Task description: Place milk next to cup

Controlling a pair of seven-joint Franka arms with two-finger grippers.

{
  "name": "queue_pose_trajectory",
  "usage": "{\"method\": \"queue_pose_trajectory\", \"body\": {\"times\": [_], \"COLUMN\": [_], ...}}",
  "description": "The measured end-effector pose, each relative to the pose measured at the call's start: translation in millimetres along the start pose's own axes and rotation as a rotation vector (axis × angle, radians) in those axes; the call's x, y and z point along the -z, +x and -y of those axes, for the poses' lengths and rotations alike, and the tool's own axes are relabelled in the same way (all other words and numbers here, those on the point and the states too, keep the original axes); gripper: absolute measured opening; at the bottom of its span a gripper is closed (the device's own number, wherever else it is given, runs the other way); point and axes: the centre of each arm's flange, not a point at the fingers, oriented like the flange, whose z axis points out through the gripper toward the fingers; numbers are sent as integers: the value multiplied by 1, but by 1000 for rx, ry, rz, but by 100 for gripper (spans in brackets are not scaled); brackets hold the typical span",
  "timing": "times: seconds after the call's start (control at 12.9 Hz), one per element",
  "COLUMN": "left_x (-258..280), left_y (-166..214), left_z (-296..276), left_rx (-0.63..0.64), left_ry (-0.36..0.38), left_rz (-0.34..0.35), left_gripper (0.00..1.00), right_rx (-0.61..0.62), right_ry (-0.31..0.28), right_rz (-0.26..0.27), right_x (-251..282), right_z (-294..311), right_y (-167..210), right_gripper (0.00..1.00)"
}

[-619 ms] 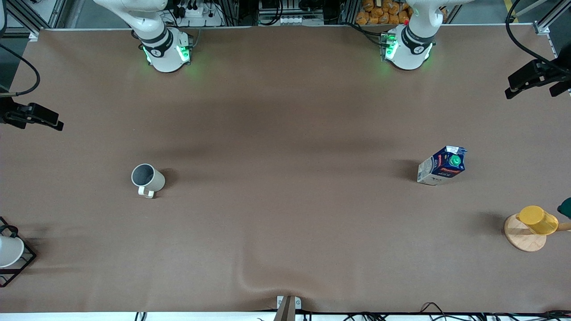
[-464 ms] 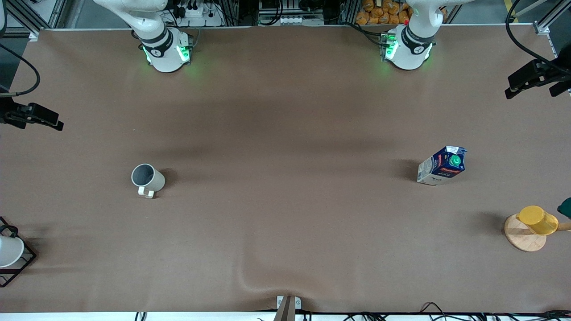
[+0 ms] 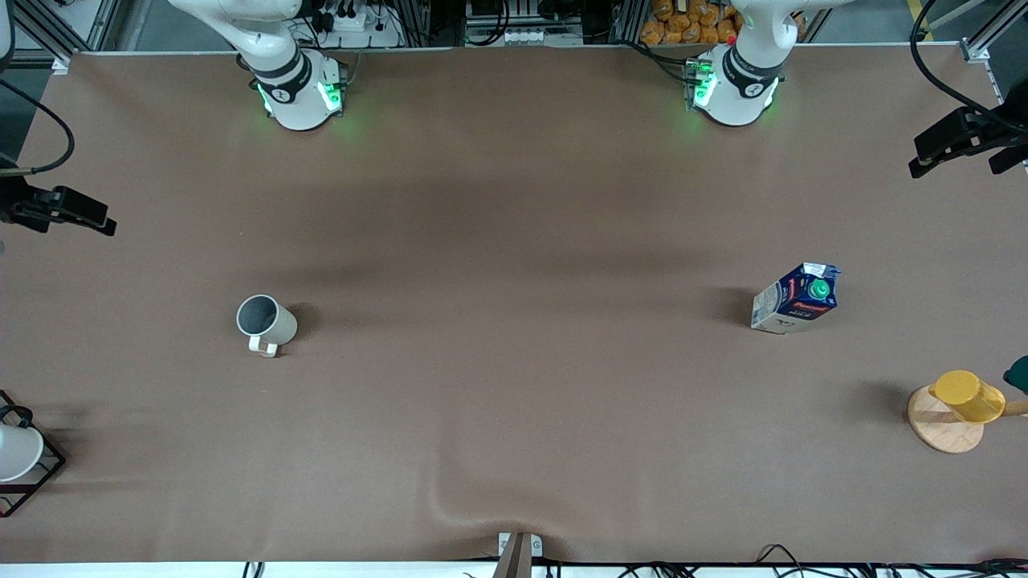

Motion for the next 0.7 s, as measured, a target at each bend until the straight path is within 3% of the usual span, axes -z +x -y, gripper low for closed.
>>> {"method": "queue_pose_trajectory", "body": {"times": [0.7], "left_x": [-13], "left_y": [5], "left_z": [18], "left_rx": [14], "left_ry": [-1], "left_rz": [29], "left_gripper": [100], "right_rx": [82], "right_ry": [20], "right_rz": [169], "right_x": [-174], "right_z": [2], "right_y": [83], "right_gripper": [100]}}
